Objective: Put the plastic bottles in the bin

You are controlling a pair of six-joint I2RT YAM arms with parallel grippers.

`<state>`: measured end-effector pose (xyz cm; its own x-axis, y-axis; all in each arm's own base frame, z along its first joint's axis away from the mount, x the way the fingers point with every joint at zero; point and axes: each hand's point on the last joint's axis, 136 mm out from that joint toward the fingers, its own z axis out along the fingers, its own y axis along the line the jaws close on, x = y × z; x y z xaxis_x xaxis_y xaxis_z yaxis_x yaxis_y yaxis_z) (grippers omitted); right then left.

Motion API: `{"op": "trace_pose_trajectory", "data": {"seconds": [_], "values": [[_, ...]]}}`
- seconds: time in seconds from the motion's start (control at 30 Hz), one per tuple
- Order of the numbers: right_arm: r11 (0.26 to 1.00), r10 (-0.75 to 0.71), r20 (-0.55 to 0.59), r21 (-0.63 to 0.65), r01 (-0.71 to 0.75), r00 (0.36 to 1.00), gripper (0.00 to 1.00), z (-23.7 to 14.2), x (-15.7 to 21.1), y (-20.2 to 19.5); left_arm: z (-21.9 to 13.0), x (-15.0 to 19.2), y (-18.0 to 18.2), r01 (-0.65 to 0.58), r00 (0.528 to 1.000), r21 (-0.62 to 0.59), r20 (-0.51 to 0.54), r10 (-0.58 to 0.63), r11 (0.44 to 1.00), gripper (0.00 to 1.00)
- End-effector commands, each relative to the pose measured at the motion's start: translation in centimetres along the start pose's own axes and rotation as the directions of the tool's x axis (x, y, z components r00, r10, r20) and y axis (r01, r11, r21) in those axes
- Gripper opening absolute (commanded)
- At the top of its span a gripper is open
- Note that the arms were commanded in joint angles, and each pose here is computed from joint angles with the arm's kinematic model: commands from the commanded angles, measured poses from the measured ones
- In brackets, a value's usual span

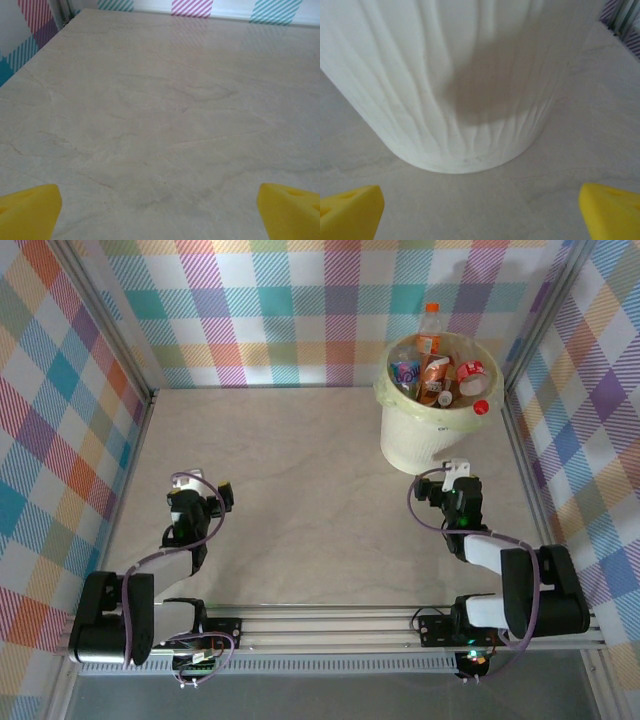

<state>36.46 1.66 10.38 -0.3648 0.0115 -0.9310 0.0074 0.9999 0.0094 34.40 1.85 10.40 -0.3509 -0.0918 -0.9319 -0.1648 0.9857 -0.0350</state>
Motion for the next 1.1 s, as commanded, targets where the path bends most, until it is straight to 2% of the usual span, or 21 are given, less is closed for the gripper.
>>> {"op": "trace_pose_trajectory", "data": {"seconds": [0.0,0.07,0.3,0.37,0.73,0.9,1.07], "values": [[1.0,0.022,0.081,0.016,-0.024,0.996,1.0,0.8,-1.9,-0.8,0.7,-2.0,-1.5,0.015,0.997,0.096,0.078,-0.022,0.995,1.0],[1.0,0.024,0.081,-0.004,-0.024,0.996,1.0,1.2,-1.5,-0.5,1.0,-2.0,-1.9,0.019,0.997,0.117,0.069,-0.027,0.993,1.0],[0.98,-0.054,0.085,-0.189,0.069,0.995,1.0,1.3,-0.9,2.7,1.9,-1.0,-2.7,0.028,0.995,0.166,0.088,-0.043,0.986,1.0],[0.979,-0.053,0.087,-0.194,0.07,0.995,1.0,1.2,-0.9,2.8,2.1,-0.8,-2.9,0.026,0.995,0.172,0.088,-0.042,0.985,1.0],[0.996,-0.003,0.149,-0.088,0.016,0.989,1.0,0.8,-0.4,0.9,2.3,0.6,-4.7,-0.055,0.994,0.221,0.105,0.032,0.974,1.0],[0.998,0.006,0.105,-0.06,0.0,0.994,1.0,1.6,-0.2,0.4,4.4,0.9,-6.1,-0.081,0.996,0.263,-0.023,0.09,0.961,1.0],[0.998,0.046,0.024,0.041,-0.047,0.999,1.0,3.3,-0.2,-1.3,5.3,0.8,-4.9,-0.033,0.997,0.209,-0.06,0.047,0.977,1.0]]}}
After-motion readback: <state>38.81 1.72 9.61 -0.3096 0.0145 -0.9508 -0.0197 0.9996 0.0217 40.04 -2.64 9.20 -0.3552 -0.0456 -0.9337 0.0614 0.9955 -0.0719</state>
